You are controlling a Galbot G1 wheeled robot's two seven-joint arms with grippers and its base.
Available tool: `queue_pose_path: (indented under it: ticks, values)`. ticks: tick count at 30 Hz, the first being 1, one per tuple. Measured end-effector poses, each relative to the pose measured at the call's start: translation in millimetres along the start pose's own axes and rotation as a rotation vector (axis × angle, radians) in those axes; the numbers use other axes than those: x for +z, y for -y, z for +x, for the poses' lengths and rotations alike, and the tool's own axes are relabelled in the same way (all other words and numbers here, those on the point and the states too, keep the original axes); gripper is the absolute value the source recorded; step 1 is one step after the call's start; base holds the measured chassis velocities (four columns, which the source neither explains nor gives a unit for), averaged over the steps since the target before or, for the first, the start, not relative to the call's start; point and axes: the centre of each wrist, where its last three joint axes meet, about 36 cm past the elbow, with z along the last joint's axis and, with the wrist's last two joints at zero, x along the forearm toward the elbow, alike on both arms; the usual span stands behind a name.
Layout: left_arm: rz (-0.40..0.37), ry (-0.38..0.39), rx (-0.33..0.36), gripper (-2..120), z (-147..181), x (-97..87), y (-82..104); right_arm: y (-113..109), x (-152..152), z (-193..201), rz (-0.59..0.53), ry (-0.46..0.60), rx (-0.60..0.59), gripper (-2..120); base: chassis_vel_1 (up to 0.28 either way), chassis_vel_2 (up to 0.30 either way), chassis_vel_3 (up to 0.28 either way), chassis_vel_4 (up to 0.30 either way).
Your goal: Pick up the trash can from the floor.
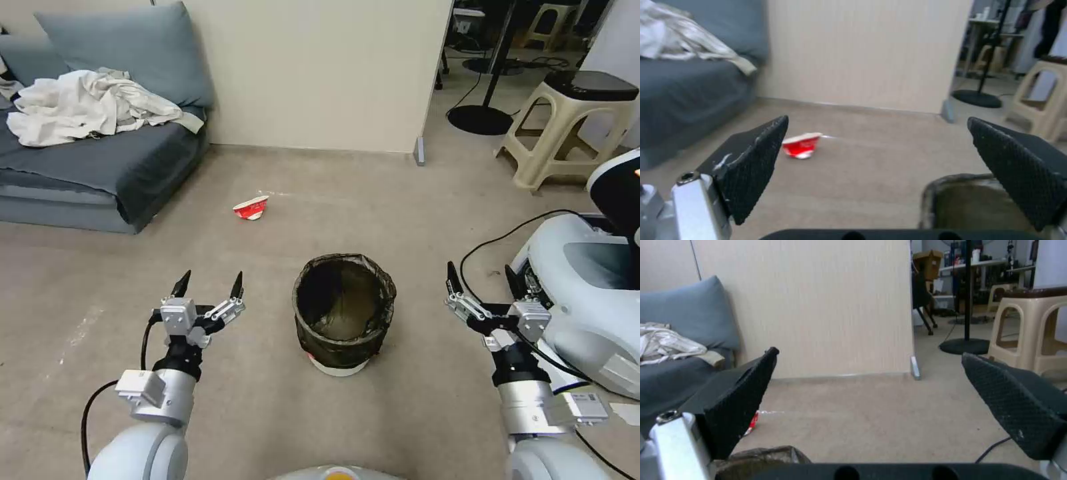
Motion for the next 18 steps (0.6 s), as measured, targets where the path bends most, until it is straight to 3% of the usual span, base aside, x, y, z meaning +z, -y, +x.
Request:
queue_pose_path:
  ticks: [5,8,12,18]
  values:
    - [0.049,-0.064,0.036,100,-7,-3.9,0.9,0,2,0,-0.002,-0.005,0.001,100,0.000,0.000,0.000,0.000]
    - [0.102,-0.159,0.067,100,-17,-1.8,2.8,0,4,-2,-0.001,-0.006,0.001,100,0.000,0.000,0.000,0.000]
    - [0.135,-0.230,0.104,100,-28,2.6,3.9,1,5,-3,0.001,-0.008,-0.001,100,0.000,0.000,0.000,0.000]
    - [0.189,-0.304,0.162,100,-40,6.1,7.5,1,5,-4,0.002,-0.019,-0.001,100,0.000,0.000,0.000,0.000]
